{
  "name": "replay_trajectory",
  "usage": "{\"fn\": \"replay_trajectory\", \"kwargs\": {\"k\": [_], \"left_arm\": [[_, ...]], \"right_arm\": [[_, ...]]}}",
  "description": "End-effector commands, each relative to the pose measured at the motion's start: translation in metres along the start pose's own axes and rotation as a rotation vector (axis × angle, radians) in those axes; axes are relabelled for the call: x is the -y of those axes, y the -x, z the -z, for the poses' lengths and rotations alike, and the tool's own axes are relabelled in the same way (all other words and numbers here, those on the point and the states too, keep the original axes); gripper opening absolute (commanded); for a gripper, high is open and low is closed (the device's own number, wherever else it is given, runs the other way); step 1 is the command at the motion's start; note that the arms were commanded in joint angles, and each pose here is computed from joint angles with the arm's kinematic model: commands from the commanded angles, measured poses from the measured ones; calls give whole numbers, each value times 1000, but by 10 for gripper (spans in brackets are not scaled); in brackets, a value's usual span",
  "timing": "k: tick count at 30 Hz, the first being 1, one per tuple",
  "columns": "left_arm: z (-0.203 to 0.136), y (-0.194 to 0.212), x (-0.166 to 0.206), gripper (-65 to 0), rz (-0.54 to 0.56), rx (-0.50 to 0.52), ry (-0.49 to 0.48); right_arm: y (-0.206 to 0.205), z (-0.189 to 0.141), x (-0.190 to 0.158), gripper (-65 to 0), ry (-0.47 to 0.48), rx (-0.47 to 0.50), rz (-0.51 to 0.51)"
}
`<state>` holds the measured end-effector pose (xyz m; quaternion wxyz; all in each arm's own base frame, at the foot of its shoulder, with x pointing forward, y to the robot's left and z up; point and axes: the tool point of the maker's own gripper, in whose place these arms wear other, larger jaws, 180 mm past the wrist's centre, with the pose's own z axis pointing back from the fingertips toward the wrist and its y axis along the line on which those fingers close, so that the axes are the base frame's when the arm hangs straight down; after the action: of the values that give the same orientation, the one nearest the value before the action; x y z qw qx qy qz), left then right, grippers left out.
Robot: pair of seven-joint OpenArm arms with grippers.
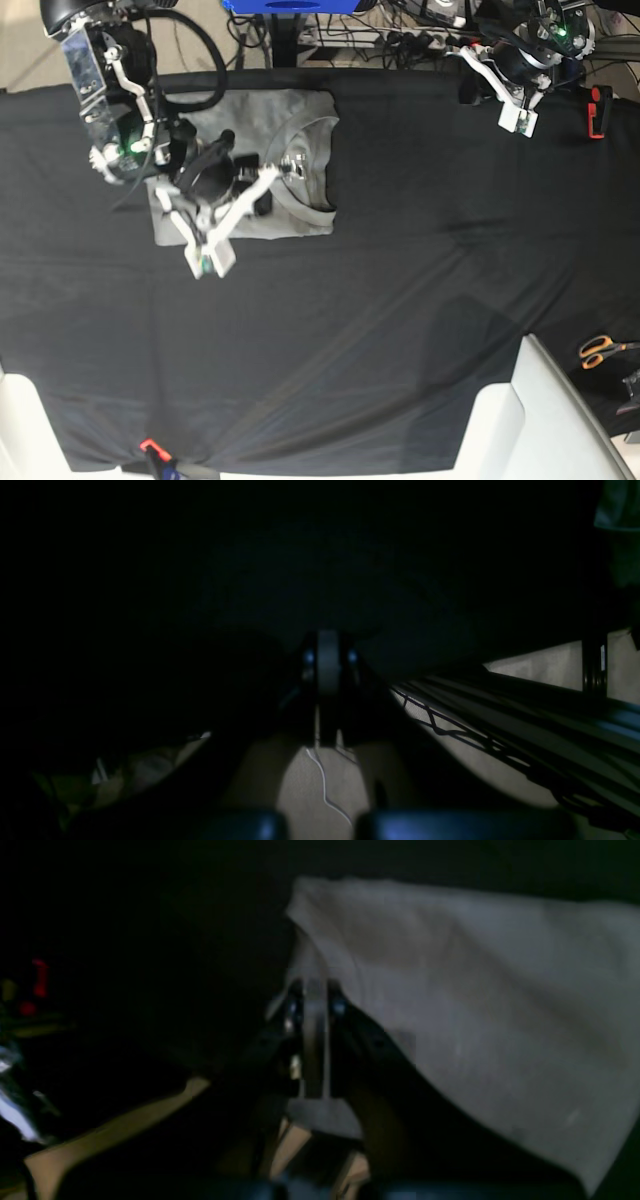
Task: Fold the T-shirt properly
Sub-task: 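Open the right gripper and withdraw it from the folded shirt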
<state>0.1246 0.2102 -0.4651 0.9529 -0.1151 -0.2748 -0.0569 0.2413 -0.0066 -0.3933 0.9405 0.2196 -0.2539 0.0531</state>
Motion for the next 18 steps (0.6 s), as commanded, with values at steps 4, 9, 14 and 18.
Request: {"fn": "replay_trajectory", "kwargs": {"k": [4,9,14,18], "left_arm": [[-4,-8,-2,-650,11,28,1],[-4,-8,-2,-650,11,28,1],[-4,-8,-1,-650,9,28,1],[-3,-9,0,-650,2,36,7]], "right_arm": [[14,18,20,-644,43,-29,36],[32,35,50,-644,111,-33,63],[40,35,51,-645,116,-48,68],[10,2,26,-645,56,74,12]]}}
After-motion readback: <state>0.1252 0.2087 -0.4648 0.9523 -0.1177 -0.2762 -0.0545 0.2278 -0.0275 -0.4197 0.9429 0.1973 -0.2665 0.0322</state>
